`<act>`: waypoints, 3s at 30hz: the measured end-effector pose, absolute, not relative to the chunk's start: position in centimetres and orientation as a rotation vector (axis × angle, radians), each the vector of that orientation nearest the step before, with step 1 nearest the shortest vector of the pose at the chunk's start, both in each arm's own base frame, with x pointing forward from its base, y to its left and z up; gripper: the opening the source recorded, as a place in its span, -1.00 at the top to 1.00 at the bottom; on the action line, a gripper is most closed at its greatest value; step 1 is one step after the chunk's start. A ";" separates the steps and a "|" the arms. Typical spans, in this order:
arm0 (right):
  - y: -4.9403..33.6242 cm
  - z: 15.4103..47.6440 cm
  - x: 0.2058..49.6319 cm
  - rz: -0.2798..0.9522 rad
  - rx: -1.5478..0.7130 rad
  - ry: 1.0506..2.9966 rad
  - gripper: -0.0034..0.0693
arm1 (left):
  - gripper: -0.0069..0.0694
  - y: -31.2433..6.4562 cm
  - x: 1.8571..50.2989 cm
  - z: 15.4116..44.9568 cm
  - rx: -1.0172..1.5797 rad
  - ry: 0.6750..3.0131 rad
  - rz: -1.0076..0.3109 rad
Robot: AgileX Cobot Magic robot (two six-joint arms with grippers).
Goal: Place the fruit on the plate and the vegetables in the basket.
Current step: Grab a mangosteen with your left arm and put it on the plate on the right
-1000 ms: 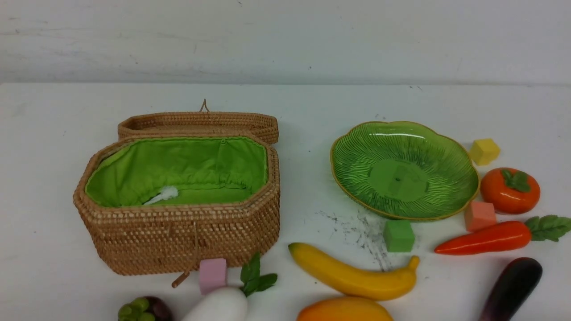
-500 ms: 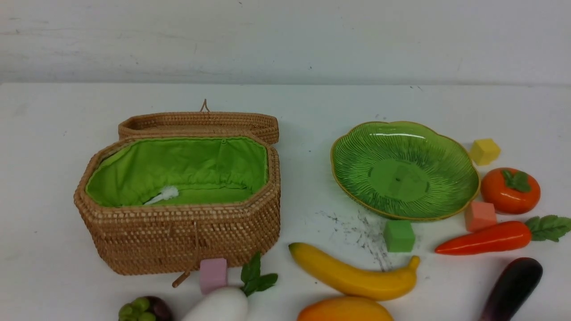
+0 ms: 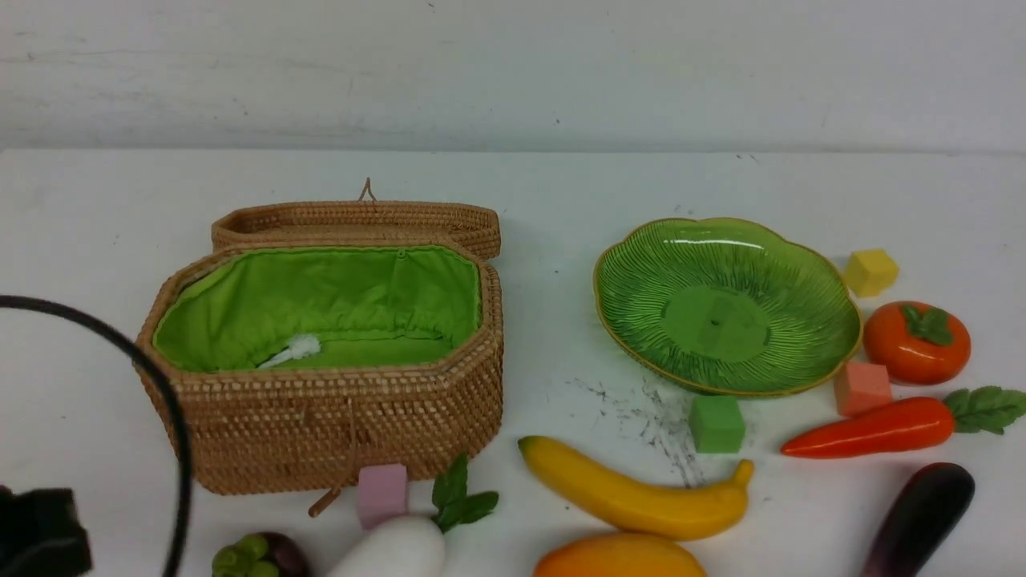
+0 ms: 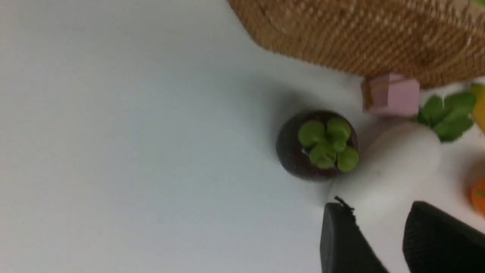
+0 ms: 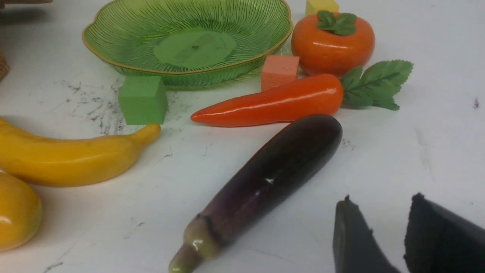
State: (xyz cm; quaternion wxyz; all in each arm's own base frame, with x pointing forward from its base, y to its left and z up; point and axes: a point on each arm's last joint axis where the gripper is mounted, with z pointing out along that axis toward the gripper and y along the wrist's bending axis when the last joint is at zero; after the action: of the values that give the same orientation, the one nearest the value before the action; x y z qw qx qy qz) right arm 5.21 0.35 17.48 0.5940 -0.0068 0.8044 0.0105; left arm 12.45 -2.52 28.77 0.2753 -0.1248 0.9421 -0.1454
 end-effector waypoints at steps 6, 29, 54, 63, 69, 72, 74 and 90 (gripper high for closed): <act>0.3 17.5 5.2 0.025 -0.015 1.869 0.25 | 0.00 -4.3 14.9 26.6 -0.144 2.766 -0.378; 0.3 17.5 5.2 0.025 -0.015 1.869 0.25 | -0.90 -9.0 23.4 20.3 0.044 2.887 -0.159; 0.3 17.5 5.2 0.025 -0.015 1.869 0.25 | -0.56 -9.2 24.4 26.8 0.172 2.938 -0.091; 0.3 17.5 5.2 0.025 -0.015 1.869 0.25 | -0.56 -9.8 25.6 39.8 0.191 2.559 -0.245; 0.3 17.5 5.2 0.025 -0.015 1.869 0.25 | -0.56 -12.2 31.3 43.2 0.188 2.329 -0.334; 0.3 17.5 5.2 0.025 -0.015 1.869 0.25 | -0.56 -14.9 35.0 41.1 0.269 2.370 -0.374; 0.3 17.5 5.2 0.024 -0.016 1.869 0.25 | -0.56 -17.2 36.7 40.1 0.352 2.384 -0.405; 0.3 17.5 5.2 0.025 -0.015 1.869 0.25 | -0.56 -33.7 41.4 27.7 0.843 2.284 -0.281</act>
State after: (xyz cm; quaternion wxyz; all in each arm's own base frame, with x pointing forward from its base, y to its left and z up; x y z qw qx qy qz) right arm 5.21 0.35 17.48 0.5940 -0.0066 0.8043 0.0109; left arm 41.42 -33.66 27.75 0.3384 0.3238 0.8769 -0.1077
